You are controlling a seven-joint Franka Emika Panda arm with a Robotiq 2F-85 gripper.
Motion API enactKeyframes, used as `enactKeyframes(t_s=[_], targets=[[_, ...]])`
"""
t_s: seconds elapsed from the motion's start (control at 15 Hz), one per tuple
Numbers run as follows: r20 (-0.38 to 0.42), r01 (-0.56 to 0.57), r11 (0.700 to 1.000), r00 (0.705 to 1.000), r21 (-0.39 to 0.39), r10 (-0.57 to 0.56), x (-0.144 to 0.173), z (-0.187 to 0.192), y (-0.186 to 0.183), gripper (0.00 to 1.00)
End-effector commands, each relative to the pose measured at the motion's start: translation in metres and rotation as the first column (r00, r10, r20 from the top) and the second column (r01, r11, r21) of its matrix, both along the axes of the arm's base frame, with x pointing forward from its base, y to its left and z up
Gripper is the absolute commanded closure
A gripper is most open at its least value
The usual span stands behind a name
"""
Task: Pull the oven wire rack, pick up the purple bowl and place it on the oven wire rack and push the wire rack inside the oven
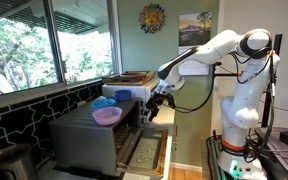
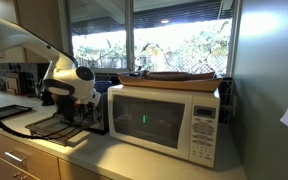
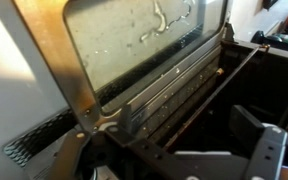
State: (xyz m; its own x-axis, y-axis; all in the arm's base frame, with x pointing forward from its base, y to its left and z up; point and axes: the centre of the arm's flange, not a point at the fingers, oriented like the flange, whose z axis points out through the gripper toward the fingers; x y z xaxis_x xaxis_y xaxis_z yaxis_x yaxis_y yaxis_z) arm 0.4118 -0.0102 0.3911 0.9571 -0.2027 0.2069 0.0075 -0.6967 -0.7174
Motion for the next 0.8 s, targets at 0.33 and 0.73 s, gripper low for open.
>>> enactKeyframes(t_s=[0.33,0.73], targets=[[0.050,0.045,0.987,0.997,0.157,-0.053,0.002,-0.018,0.027,0.00],[0.055,0.052,0.987,0.997,0.150,-0.061,0.004,-0.015,0.024,0.00]])
